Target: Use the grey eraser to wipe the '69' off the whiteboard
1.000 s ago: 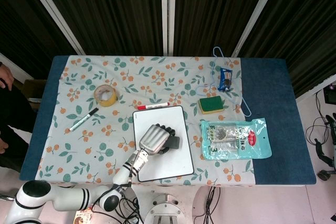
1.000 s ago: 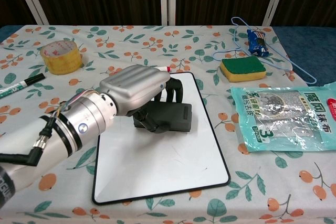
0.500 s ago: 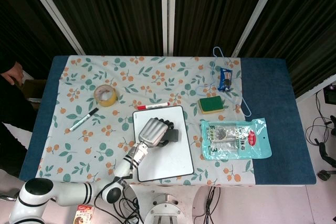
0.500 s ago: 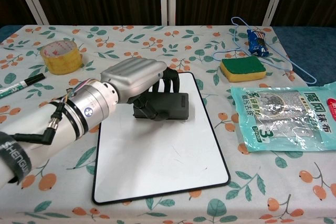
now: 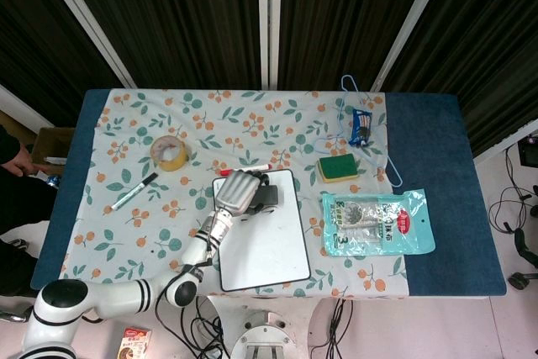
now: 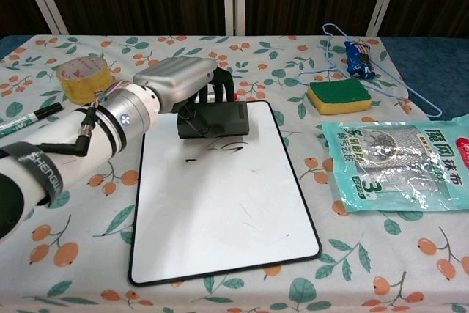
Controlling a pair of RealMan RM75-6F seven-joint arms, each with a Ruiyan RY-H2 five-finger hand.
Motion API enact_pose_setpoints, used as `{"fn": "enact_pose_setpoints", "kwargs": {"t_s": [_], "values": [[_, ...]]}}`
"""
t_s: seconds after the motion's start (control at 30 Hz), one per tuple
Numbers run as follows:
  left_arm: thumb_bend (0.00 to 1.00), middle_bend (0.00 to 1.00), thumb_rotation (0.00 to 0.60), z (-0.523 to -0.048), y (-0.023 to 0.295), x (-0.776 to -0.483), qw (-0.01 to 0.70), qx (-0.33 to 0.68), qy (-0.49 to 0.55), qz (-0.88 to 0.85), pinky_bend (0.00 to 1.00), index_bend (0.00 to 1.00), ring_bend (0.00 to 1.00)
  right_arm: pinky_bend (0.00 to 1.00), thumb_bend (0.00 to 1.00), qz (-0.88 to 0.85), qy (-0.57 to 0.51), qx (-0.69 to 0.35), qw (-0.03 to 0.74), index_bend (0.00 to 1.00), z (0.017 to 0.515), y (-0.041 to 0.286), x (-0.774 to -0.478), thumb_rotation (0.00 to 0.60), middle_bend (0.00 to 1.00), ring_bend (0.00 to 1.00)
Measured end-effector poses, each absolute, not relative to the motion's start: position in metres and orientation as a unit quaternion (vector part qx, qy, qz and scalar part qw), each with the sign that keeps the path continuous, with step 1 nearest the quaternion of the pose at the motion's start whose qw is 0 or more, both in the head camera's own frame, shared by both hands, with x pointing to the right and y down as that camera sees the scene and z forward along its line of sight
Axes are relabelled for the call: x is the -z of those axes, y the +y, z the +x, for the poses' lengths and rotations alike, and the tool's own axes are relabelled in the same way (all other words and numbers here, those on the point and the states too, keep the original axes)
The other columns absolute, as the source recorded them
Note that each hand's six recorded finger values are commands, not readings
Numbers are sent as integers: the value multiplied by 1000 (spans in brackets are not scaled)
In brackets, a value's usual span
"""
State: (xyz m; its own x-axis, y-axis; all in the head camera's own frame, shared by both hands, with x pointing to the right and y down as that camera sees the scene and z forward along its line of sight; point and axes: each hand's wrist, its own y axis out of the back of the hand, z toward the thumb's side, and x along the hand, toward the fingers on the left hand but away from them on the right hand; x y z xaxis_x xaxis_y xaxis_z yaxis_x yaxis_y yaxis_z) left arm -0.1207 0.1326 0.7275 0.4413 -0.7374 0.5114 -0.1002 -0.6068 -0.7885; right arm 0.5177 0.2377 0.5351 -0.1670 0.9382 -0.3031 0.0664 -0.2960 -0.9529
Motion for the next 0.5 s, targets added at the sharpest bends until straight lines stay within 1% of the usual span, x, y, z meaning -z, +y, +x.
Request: {"fn": "enact_pose_setpoints", "kwargs": {"t_s": [0.13,0.5], "values": [[401,671,600,-126,127,-729,347,459,276,-770,619,673,619,0,371,-535,-469,-602,362,0,517,238,-535,600,0,0],[401,672,600,-119,139,-736,354,461,250,-775,622,675,621,0,372,-533,-468,-603,364,0,517,239,-534,600,0,0]]}}
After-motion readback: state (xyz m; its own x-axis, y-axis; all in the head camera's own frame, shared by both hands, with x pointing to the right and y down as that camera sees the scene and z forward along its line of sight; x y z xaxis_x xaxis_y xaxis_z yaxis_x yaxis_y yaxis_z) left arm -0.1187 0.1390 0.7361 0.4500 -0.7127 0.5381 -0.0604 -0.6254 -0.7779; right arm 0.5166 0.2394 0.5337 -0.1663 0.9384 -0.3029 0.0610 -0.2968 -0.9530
